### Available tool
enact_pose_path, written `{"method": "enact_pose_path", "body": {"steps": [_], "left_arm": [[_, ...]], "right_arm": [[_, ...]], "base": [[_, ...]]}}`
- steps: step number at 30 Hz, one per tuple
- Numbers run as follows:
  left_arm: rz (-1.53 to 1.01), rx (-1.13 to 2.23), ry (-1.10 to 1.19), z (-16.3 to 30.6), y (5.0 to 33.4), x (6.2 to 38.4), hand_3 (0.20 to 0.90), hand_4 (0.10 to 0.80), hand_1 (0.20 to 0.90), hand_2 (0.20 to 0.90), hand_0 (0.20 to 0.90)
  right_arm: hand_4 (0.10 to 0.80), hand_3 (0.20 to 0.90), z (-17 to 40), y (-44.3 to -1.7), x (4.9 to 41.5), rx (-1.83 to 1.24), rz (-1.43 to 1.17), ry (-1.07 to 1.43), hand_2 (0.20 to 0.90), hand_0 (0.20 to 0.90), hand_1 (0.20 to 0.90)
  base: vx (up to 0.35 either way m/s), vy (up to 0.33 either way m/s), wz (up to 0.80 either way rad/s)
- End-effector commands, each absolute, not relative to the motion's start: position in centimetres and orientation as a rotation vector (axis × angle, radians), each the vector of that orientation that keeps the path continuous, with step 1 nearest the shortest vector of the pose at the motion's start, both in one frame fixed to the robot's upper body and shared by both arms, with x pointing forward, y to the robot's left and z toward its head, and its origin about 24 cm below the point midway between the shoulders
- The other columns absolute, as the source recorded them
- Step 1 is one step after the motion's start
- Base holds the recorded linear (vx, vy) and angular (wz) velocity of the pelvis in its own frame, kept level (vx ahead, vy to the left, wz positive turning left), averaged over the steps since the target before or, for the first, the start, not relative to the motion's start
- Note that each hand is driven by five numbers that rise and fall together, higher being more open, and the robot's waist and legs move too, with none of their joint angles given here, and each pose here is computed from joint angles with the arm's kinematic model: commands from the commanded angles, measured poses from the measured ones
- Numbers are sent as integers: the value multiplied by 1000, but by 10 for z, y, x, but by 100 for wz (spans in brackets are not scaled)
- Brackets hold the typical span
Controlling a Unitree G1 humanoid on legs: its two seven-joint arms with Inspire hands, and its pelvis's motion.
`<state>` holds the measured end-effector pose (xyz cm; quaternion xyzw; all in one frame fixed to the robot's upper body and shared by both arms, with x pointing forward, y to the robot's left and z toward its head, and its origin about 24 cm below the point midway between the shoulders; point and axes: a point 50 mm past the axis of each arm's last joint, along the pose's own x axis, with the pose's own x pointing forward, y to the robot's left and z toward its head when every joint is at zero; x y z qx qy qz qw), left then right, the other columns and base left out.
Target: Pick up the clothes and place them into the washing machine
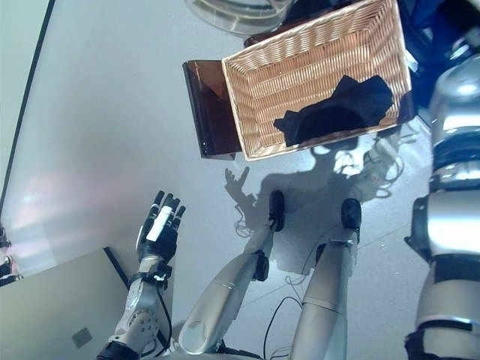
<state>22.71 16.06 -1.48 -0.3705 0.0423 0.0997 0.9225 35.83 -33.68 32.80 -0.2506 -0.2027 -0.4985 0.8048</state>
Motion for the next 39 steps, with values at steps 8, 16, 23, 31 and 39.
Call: {"method": "enact_pose_path", "body": {"steps": [8,16,23,31,39], "left_arm": [[318,-720,-114,10,188,244,900,800,900,900,900],[341,-733,-97,7,184,245,900,800,900,900,900],[364,-723,-63,-2,188,236,900,800,900,900,900],[379,-707,-43,-10,194,228,900,800,900,900,900],[366,-670,-38,-14,201,223,900,800,900,900,900]], "right_arm": [[800,900,321,-312,361,-824,-1163,-536,900,900,900],[800,900,245,-286,374,-547,-969,-465,900,900,900],[800,900,196,-283,365,-414,-932,-393,900,900,900],[800,900,172,-289,354,-785,-870,-343,900,900,900],[800,900,204,-287,357,-1431,-760,-451,900,900,900]], "base": [[4,12,-2],[7,7,-4],[7,-1,-5],[7,-1,-2],[13,-22,2]]}}
